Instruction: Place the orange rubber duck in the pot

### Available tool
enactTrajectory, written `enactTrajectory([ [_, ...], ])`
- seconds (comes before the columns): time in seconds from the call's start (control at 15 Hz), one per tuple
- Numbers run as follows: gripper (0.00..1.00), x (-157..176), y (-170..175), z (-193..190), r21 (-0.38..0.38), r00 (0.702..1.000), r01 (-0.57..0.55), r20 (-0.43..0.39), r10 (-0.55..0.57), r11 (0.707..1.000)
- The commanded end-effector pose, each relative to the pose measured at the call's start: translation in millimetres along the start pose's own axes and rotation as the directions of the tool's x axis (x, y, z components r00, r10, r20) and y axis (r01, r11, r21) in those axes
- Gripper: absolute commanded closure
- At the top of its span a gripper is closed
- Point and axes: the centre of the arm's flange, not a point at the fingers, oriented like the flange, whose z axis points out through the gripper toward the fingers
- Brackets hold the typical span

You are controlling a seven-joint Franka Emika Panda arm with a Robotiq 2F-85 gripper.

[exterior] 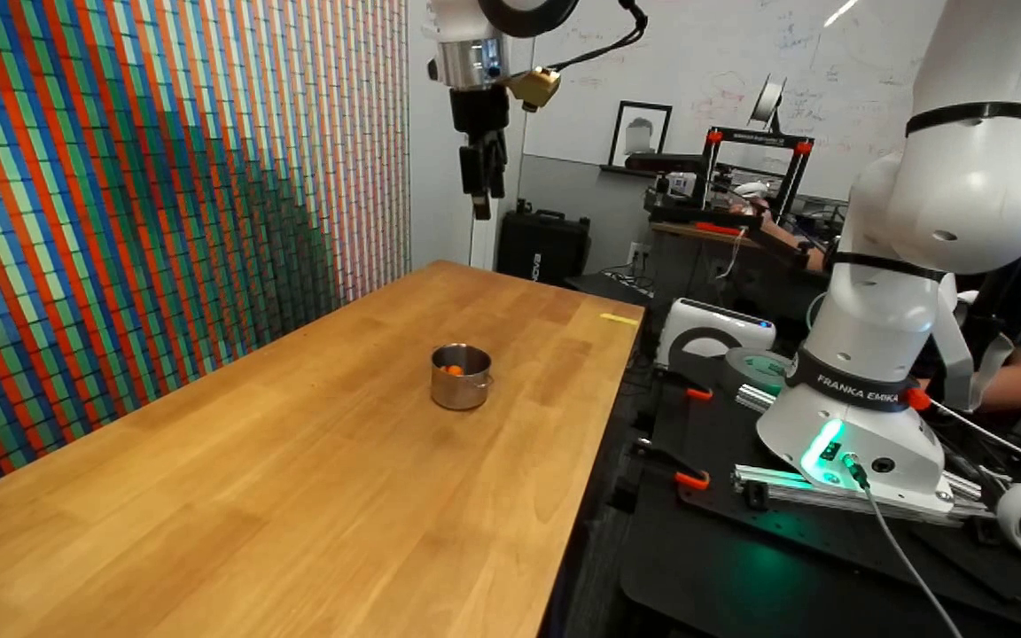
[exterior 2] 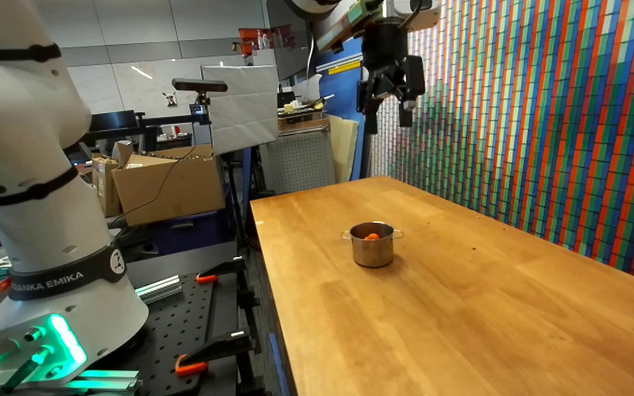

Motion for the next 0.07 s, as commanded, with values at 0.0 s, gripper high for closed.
enactTrajectory([
  [0.0, 0.00, -4.6, 2.1, -3.3, -0.001, 1.000, -0.005, 0.003, 0.005, 1.000],
])
